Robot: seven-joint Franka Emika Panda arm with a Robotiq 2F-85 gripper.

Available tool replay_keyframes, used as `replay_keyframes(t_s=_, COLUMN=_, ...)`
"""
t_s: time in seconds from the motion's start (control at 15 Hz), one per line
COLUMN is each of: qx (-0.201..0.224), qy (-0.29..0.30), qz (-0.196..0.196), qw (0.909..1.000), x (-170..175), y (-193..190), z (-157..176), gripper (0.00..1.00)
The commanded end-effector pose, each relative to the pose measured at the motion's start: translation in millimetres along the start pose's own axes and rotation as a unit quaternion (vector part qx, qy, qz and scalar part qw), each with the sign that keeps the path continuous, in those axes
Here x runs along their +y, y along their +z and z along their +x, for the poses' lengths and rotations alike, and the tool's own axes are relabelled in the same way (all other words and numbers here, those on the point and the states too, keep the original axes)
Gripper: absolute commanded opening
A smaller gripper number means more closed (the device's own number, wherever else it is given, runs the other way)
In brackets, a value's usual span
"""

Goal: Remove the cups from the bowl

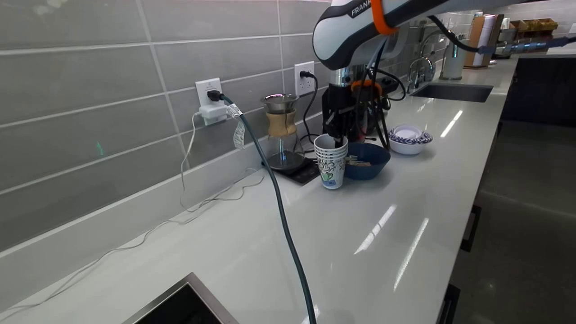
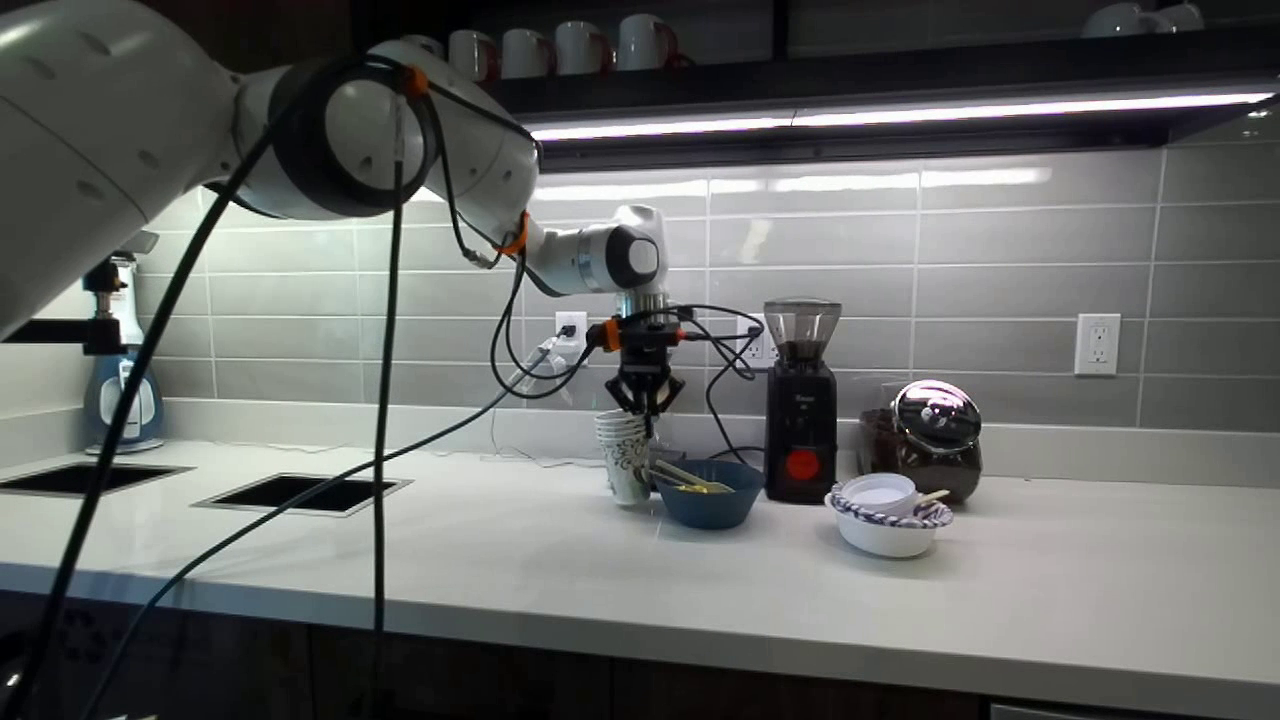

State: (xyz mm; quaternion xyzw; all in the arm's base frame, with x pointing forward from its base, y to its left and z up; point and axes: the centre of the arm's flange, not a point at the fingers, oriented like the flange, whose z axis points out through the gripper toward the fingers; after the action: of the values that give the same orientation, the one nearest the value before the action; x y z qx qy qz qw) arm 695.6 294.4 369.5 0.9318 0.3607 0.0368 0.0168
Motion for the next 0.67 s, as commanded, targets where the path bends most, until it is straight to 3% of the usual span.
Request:
replay_keyframes(t_s=0.0, qx=0.011, qy=-0.027, qz=0.025, qw=0.9993, x=6, y=5, z=1, gripper=0.32)
replay_keyframes(t_s=0.4, qx=0.008, qy=-0.02, qz=0.04, qw=0.999, x=-5, y=-13, z=-11, gripper=0.73)
replay_keyframes(t_s=0.6, qx=0.009, qy=0.021, qz=0.042, qw=0.9989, x=-23, y=-38, z=-27, gripper=0.94)
